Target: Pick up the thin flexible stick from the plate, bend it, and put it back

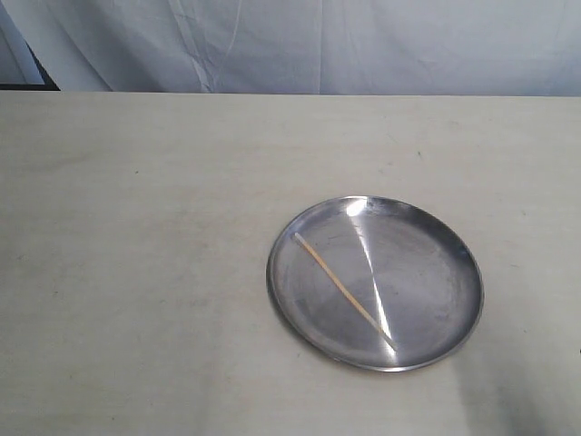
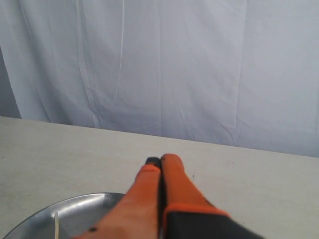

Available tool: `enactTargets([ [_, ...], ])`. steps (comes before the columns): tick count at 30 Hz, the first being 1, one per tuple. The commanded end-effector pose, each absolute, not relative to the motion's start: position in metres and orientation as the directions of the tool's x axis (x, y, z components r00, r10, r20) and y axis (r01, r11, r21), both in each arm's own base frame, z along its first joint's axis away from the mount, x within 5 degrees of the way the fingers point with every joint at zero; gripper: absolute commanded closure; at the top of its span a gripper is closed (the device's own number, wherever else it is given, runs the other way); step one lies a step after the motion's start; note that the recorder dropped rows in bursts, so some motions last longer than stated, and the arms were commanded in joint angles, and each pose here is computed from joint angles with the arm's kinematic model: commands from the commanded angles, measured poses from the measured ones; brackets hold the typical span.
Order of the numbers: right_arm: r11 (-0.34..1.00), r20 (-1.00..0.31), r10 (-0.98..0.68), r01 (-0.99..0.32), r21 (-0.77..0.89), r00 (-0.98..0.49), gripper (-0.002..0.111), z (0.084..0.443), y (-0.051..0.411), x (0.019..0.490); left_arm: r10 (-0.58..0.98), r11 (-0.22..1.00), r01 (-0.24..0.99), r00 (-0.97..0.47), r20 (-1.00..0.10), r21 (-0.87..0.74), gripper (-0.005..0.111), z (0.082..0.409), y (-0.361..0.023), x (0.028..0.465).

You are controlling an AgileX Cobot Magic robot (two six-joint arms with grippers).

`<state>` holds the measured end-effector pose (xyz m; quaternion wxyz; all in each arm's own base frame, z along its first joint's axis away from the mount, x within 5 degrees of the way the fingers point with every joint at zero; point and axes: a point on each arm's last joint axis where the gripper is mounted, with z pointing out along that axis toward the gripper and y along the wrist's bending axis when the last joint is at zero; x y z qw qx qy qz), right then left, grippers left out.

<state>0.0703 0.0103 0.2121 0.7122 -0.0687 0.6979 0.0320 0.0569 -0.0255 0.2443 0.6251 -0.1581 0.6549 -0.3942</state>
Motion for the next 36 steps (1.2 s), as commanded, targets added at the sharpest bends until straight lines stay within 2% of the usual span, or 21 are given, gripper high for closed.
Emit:
enactTargets([
  [1,0.989,-0.998,-0.054,-0.139,-0.059,0.038,0.109,0.213,0.010,0.070,-0.627,0.664,0.355,-0.215,-0.748,-0.658,0.106,0.243,-0.034,0.053],
  [10,0.988,-0.998,-0.053,-0.140,-0.059,0.042,0.109,0.213,0.010,0.070,-0.559,0.741,0.399,-0.081,-0.825,-0.541,0.106,0.270,-0.030,0.049],
  [13,0.988,-0.998,-0.053,-0.140,-0.059,0.042,0.109,0.213,0.010,0.070,-0.368,0.858,0.369,-0.044,-0.929,-0.357,0.106,0.272,-0.028,0.048],
  [15,0.988,-0.998,-0.053,-0.140,-0.059,0.042,0.109,0.213,0.010,0.070,-0.285,0.899,0.323,-0.080,-0.955,-0.295,0.106,0.269,-0.026,0.048],
  [18,0.988,-0.998,-0.053,-0.140,-0.059,0.042,0.109,0.213,0.010,0.070,-0.334,0.914,0.194,-0.135,-0.933,-0.355,0.106,0.261,-0.016,0.051],
  [21,0.988,-0.998,-0.053,-0.140,-0.059,0.042,0.109,0.213,0.010,0.070,-0.408,0.902,0.097,-0.125,-0.904,-0.421,0.106,0.253,-0.008,0.054],
  [26,0.989,-0.998,-0.051,-0.139,-0.056,0.041,0.109,0.213,0.010,0.070,-0.361,0.925,0.081,-0.113,-0.926,-0.371,0.106,0.236,-0.007,0.059],
  [30,0.989,-0.998,-0.051,-0.139,-0.056,0.041,0.109,0.213,0.010,0.070,-0.345,0.932,0.061,-0.161,-0.925,-0.358,0.106,0.213,-0.007,0.061],
  [36,0.989,-0.998,-0.051,-0.139,-0.056,0.041,0.109,0.213,0.010,0.070,-0.329,0.938,0.047,-0.195,-0.924,-0.344,0.106,0.202,-0.007,0.062],
])
